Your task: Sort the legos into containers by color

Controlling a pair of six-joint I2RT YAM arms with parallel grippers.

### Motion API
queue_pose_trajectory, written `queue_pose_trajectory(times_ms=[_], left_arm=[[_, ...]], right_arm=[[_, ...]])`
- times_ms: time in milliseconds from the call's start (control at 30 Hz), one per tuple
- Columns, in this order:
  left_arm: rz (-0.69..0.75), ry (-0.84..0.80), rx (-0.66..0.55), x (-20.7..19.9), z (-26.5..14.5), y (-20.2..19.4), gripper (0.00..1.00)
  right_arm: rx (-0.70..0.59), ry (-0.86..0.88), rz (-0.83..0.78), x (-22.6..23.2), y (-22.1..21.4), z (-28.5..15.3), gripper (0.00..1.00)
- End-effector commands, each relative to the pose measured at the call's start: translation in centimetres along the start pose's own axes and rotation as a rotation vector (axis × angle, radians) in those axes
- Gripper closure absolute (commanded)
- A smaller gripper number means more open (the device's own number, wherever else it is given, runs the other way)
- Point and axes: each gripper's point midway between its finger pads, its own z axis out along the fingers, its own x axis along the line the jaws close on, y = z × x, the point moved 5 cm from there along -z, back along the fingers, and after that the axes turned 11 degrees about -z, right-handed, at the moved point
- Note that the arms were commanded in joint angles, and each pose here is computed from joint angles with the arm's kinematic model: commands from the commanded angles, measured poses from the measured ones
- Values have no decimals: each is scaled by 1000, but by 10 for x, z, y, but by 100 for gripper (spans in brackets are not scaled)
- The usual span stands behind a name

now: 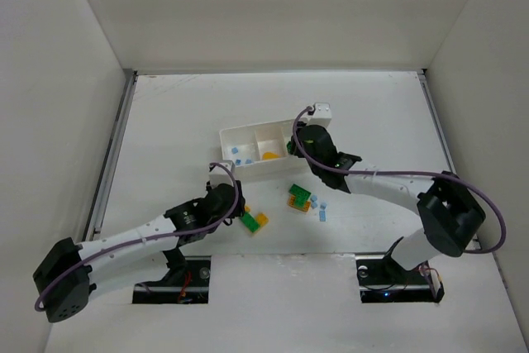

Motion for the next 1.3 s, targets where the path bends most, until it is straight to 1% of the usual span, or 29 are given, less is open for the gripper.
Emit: queue_pose_trajectory(times_ms=[0, 67, 200, 267, 333, 567, 733, 900, 1267], left_arm=[[-47, 12, -26, -11, -1, 10, 59], [-62, 64, -16, -6, 1, 8, 55], [-78, 100, 3, -5, 2, 2, 51], [-105, 107, 9, -6, 2, 1, 49], [-133, 107, 15, -9, 2, 2, 48], [-227, 124, 37, -16, 6, -1, 48], [-271, 193, 68, -13, 10, -11, 48], [-244, 223, 86, -14, 20, -21, 47], [-213, 259, 107, -11, 32, -33, 48]], right_arm=[[-40, 33, 1, 6, 23, 10, 72], [-37, 14, -9, 4, 24, 16, 68], [-43, -4, -13, 3, 24, 17, 43], [-50, -6, -11, 2, 26, 14, 37], [-57, -4, -8, 0, 27, 11, 35], [-54, 39, -2, 4, 16, -8, 35], [-73, 80, 13, 7, 14, -29, 34], [-90, 112, 36, 9, 14, -42, 34], [-97, 170, 37, 27, 14, -50, 34]])
